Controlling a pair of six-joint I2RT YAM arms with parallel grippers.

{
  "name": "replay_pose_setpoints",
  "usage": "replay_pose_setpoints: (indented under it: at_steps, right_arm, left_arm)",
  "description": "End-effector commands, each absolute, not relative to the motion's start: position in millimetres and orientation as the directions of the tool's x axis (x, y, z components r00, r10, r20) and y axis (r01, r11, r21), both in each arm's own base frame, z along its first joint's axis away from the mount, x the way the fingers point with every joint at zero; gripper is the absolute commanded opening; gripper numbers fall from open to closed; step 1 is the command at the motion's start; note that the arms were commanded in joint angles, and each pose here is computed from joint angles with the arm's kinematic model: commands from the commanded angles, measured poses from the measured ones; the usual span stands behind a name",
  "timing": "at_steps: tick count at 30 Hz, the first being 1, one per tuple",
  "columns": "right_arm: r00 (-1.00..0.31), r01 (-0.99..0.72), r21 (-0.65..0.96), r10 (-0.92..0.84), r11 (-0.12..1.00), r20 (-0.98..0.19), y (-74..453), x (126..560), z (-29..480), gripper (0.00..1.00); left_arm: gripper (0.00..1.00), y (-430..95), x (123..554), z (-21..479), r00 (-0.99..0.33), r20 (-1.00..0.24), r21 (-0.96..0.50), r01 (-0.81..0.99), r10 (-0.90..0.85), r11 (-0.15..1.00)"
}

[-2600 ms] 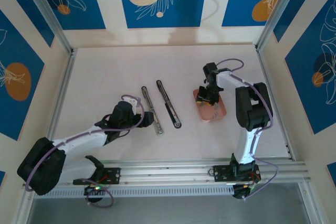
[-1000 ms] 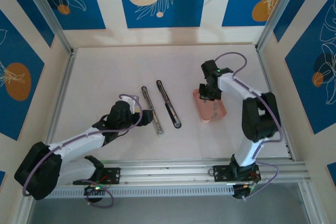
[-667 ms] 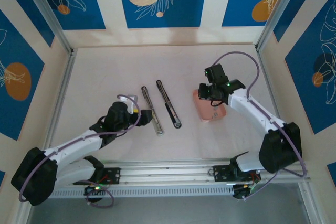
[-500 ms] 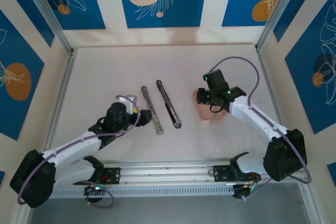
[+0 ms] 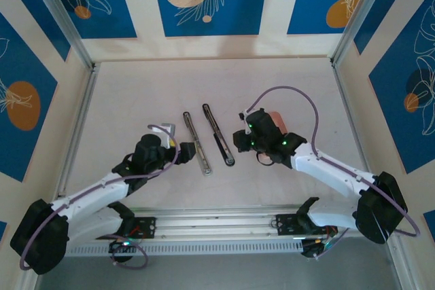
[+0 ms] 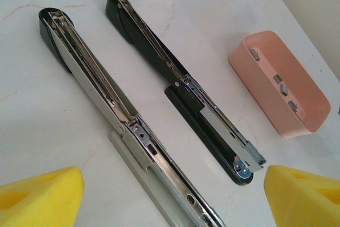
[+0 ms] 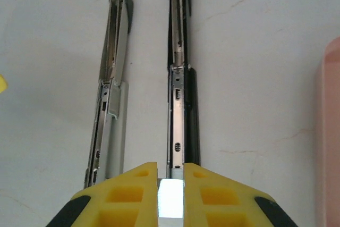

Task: Load the staples into the stapler

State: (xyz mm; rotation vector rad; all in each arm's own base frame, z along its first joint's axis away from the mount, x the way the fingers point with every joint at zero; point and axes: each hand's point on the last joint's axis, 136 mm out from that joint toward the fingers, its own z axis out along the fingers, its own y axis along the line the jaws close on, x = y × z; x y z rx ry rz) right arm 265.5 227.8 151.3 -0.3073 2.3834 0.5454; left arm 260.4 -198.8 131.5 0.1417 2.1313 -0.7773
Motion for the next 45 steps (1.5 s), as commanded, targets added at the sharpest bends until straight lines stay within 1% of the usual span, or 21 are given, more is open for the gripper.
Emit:
replay_pose_setpoints:
  at_steps: [1, 7, 11, 16, 19, 23, 29, 34, 45]
  right_arm:
    - [-0.720, -0.394, 0.310, -0.081, 0.865, -0.689, 241, 269, 154, 0.16]
    - [-0.727, -0.464, 0.293, -0.171, 0.836, -0.665, 267, 261, 138, 0.16]
    - [-0.717, -0.507, 0.243, -0.249, 0.827, -0.651, 282, 255, 126, 0.16]
    - [-0.751, -0.520, 0.247, -0.300, 0.818, -0.588, 292, 249, 106, 0.16]
    - [-0.751, -0.544, 0.257, -0.327, 0.799, -0.573, 302, 243, 105, 0.16]
    - [-0.728, -0.586, 0.253, -0.362, 0.770, -0.583, 318, 234, 108, 0.16]
    - [-0.729, -0.607, 0.262, -0.395, 0.751, -0.558, 336, 227, 101, 0.16]
    - [-0.734, -0.611, 0.241, -0.426, 0.754, -0.530, 340, 216, 90, 0.16]
    - [-0.753, -0.595, 0.236, -0.430, 0.769, -0.498, 345, 212, 77, 0.16]
  left_arm:
    - [0.88, -194, 257, 130, -0.644, -0.746, -0.483, 0.349, -0.169, 0.803]
    - [0.89, -190, 257, 120, -0.648, -0.743, -0.473, 0.328, -0.170, 0.817]
    - [0.89, -189, 259, 116, -0.651, -0.740, -0.469, 0.321, -0.168, 0.823]
    - [0.89, -187, 262, 112, -0.651, -0.741, -0.454, 0.302, -0.167, 0.838]
    - [0.90, -184, 261, 106, -0.658, -0.731, -0.462, 0.281, -0.182, 0.841]
    - [0.89, -176, 260, 97, -0.665, -0.723, -0.448, 0.240, -0.190, 0.861]
    - [0.90, -164, 262, 92, -0.658, -0.725, -0.422, 0.190, -0.204, 0.887]
    - [0.91, -158, 261, 84, -0.671, -0.707, -0.420, 0.145, -0.223, 0.896]
    - [0.91, -156, 263, 88, -0.657, -0.717, -0.425, 0.145, -0.234, 0.894]
